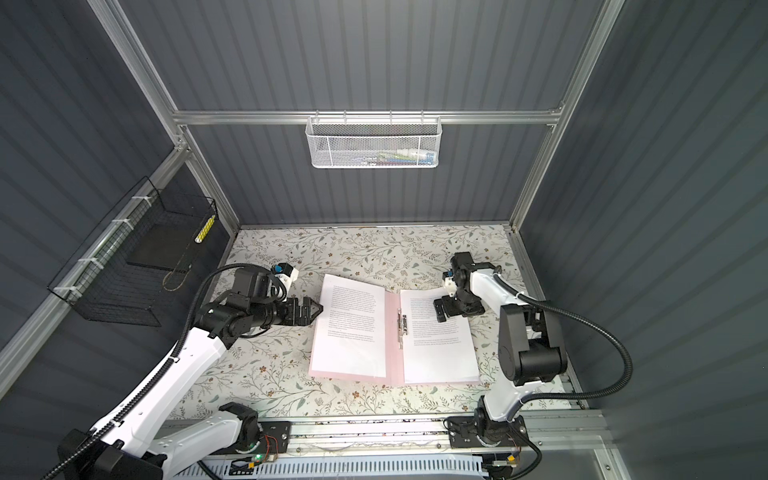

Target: Put the files into the folder

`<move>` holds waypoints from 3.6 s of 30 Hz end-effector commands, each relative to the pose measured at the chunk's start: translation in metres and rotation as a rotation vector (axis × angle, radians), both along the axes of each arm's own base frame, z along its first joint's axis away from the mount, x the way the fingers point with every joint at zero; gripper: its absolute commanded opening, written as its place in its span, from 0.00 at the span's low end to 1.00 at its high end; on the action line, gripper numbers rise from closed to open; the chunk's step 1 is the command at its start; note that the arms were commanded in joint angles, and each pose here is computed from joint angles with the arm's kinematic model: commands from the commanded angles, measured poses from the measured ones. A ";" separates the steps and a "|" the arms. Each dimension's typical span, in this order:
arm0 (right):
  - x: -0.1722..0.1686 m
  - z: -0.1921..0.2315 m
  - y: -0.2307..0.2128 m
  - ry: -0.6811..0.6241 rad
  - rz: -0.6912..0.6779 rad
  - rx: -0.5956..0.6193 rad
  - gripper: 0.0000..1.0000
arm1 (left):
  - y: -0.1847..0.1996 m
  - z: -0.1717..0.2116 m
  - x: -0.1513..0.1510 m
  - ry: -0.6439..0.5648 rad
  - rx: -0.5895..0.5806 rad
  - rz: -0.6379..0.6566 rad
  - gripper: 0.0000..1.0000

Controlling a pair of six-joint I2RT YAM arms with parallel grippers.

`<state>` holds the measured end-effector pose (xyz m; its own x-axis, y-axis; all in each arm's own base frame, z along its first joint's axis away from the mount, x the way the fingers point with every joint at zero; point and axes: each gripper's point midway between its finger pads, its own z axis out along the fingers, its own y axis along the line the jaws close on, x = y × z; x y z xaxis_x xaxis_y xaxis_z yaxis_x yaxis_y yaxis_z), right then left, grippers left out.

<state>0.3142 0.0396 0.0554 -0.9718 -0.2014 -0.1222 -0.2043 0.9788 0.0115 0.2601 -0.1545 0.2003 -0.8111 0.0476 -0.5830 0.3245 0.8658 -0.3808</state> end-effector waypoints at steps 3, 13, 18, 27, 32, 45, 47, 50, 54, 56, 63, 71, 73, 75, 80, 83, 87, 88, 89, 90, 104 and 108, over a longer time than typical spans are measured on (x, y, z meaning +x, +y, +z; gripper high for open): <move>0.013 0.053 -0.062 -0.243 -0.261 -0.190 0.99 | 0.005 -0.002 -0.001 0.000 0.035 0.012 1.00; 0.014 0.134 -0.076 -0.561 -0.729 0.300 0.99 | 0.008 -0.005 -0.006 0.031 0.019 0.054 1.00; 0.017 0.155 -0.033 -0.559 -0.631 0.500 0.99 | -0.001 -0.012 -0.023 0.108 -0.056 0.030 1.00; 0.023 0.104 0.105 -0.381 -0.196 0.645 0.99 | -0.020 -0.035 -0.036 0.285 -0.132 -0.016 1.00; 0.021 0.074 0.149 -0.274 -0.072 0.686 0.99 | -0.032 -0.045 -0.034 0.348 -0.167 -0.055 1.00; 0.034 0.030 0.194 -0.142 0.003 0.783 0.99 | -0.045 -0.053 -0.020 0.382 -0.202 -0.073 1.00; 0.038 0.028 0.200 -0.139 0.009 0.789 0.99 | -0.046 -0.051 -0.019 0.376 -0.209 -0.075 1.00; 0.045 0.021 0.205 -0.130 0.004 0.780 0.99 | -0.047 -0.050 -0.018 0.379 -0.212 -0.075 1.00; 0.050 0.010 0.206 -0.114 -0.015 0.768 0.99 | -0.048 -0.047 -0.017 0.374 -0.220 -0.077 1.00; 0.052 0.006 0.207 -0.109 -0.023 0.766 0.99 | -0.048 -0.046 -0.017 0.373 -0.220 -0.078 1.00; 0.046 0.000 0.217 -0.068 -0.013 0.791 0.99 | -0.050 -0.047 -0.016 0.376 -0.230 -0.082 1.00; 0.037 0.005 0.226 -0.058 0.004 0.843 0.99 | -0.051 -0.050 -0.014 0.383 -0.232 -0.075 1.00; 0.035 0.011 0.228 -0.058 0.017 0.872 0.99 | -0.050 -0.052 -0.014 0.387 -0.230 -0.074 1.00; 0.033 0.015 0.230 -0.049 0.021 0.894 0.99 | -0.051 -0.053 -0.015 0.390 -0.230 -0.074 1.00; 0.024 0.033 0.229 -0.070 0.040 0.918 0.99 | -0.051 -0.053 -0.014 0.385 -0.234 -0.069 1.00; 0.012 0.050 0.225 -0.091 0.050 0.933 0.99 | -0.051 -0.054 -0.013 0.385 -0.234 -0.071 1.00; -0.015 0.058 0.218 -0.097 0.046 0.947 0.99 | -0.051 -0.052 -0.012 0.380 -0.231 -0.075 1.00; -0.026 0.061 0.218 -0.086 0.049 0.965 0.99 | -0.051 -0.052 -0.012 0.381 -0.230 -0.077 1.00; -0.039 0.061 0.218 -0.074 0.053 0.980 0.99 | -0.051 -0.050 -0.012 0.377 -0.230 -0.080 1.00; -0.048 0.062 0.217 -0.074 0.052 0.985 0.99 | -0.051 -0.049 -0.013 0.375 -0.231 -0.083 1.00; -0.037 0.075 0.185 -0.204 0.039 0.742 0.99 | -0.052 -0.041 -0.014 0.352 -0.231 -0.105 1.00; -0.007 0.058 0.199 -0.188 0.074 0.733 0.99 | -0.051 -0.038 -0.013 0.343 -0.230 -0.105 1.00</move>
